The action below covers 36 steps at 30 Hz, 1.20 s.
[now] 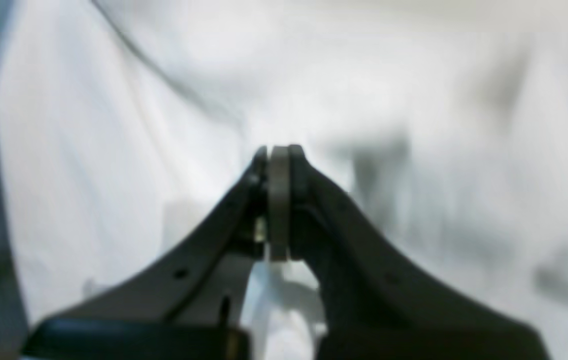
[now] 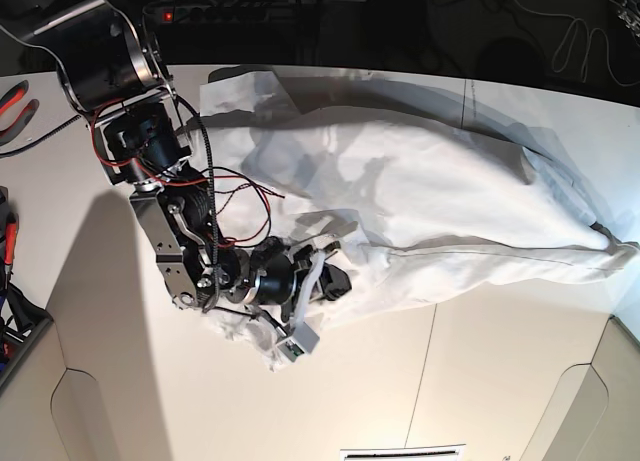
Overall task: Layout the t-shirt on the table in an organized manner, then fold the t-shirt properly
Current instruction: 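Drag the pinched fabric with the right gripper away from the shirt body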
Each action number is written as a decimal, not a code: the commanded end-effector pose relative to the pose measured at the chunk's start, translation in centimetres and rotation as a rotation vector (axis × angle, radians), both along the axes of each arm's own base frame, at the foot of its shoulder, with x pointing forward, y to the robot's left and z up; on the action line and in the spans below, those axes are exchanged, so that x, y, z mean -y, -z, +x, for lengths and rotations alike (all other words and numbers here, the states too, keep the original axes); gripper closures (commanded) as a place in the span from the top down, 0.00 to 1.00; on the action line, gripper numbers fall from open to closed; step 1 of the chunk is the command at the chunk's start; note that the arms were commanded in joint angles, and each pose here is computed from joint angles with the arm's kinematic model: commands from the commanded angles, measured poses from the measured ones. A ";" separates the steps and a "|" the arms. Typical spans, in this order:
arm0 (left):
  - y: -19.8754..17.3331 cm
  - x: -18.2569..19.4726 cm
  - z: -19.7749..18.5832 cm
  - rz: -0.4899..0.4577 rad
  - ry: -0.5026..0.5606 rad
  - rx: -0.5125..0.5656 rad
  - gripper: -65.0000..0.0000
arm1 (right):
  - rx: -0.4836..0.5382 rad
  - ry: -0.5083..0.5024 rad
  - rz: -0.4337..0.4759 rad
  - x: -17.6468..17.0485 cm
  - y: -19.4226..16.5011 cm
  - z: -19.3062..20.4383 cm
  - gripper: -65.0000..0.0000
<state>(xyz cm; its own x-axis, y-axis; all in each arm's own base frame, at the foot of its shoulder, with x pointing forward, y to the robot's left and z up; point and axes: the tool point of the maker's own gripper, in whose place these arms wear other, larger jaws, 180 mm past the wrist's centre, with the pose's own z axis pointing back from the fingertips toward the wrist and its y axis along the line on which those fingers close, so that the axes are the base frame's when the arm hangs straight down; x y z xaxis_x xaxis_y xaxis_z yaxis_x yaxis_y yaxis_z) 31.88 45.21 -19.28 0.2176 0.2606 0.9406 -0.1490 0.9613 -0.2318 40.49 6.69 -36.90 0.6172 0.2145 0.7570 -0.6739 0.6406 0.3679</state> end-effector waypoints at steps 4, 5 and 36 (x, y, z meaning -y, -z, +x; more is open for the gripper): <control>-2.6 -0.5 0.2 0.040 0.004 0.059 0.56 | 0.148 -0.025 -0.002 -1.8 -5.6 3.6 0.00; -2.5 -0.5 0.2 0.042 0.003 0.056 0.56 | 0.153 -0.026 -0.030 -1.6 -5.6 3.8 0.00; -2.2 -0.3 0.3 0.032 0.003 0.055 0.56 | -0.042 0.233 0.031 5.9 1.5 1.3 0.53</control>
<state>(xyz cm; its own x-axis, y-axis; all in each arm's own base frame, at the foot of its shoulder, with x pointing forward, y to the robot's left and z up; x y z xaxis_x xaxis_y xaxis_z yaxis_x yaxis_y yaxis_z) 31.88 45.03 -19.73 0.2227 0.2664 0.9378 -0.1518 0.9597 -0.2366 40.21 0.30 -40.51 0.7214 0.0673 0.6892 -0.4727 0.7751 0.4192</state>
